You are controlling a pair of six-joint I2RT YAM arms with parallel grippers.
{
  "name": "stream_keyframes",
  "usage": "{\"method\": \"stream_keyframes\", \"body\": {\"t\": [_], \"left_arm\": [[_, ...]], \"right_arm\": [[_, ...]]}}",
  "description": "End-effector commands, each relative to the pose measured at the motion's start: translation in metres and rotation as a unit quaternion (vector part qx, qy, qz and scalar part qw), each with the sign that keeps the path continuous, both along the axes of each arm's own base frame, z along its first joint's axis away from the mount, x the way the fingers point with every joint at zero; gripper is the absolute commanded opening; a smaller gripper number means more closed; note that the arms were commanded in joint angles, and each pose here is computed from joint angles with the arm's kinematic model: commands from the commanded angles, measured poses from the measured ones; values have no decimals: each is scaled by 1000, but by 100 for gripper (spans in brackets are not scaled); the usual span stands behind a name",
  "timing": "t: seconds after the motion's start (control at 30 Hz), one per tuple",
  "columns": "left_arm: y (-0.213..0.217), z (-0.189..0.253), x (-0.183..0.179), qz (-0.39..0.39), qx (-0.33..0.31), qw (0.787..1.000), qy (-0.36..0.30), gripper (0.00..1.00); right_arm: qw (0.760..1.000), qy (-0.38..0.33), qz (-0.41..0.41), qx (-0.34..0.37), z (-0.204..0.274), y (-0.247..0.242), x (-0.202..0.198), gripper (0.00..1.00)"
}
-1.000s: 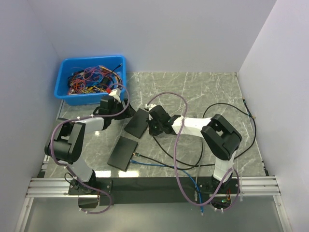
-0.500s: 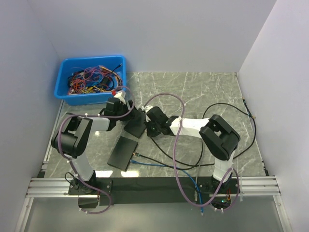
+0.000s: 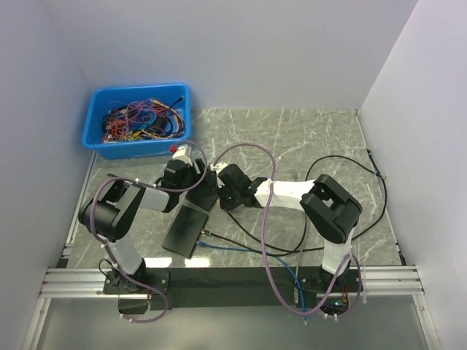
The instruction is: Insert the plug into the switch port
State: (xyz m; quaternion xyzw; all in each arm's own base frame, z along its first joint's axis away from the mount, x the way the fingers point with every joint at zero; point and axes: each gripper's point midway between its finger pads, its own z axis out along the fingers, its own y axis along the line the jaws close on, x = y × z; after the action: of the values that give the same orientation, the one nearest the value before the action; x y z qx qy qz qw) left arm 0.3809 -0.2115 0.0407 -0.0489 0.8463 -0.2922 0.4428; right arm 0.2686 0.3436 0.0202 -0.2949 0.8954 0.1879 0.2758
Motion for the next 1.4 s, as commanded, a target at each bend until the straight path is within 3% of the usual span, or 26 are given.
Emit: {"method": "stream_keyframes", "body": {"t": [0.0,0.27,0.87,1.37], "left_arm": [[-3,-10,-26,-2,-13,1000,21,73],[4,-13,-33,24,-9,1000,6,72],[2,-30,-28,28,3,999,36,71],[0,-32,-28,24,5,999,40,70]], "right_arm": [[998,-49,-12,26,27,11,17,0],[998,-60,-34,12,29,2,22,0],[996,-62,25,59,50,31,1,0],[996,-82,3,45,53,27,14,0]]}}
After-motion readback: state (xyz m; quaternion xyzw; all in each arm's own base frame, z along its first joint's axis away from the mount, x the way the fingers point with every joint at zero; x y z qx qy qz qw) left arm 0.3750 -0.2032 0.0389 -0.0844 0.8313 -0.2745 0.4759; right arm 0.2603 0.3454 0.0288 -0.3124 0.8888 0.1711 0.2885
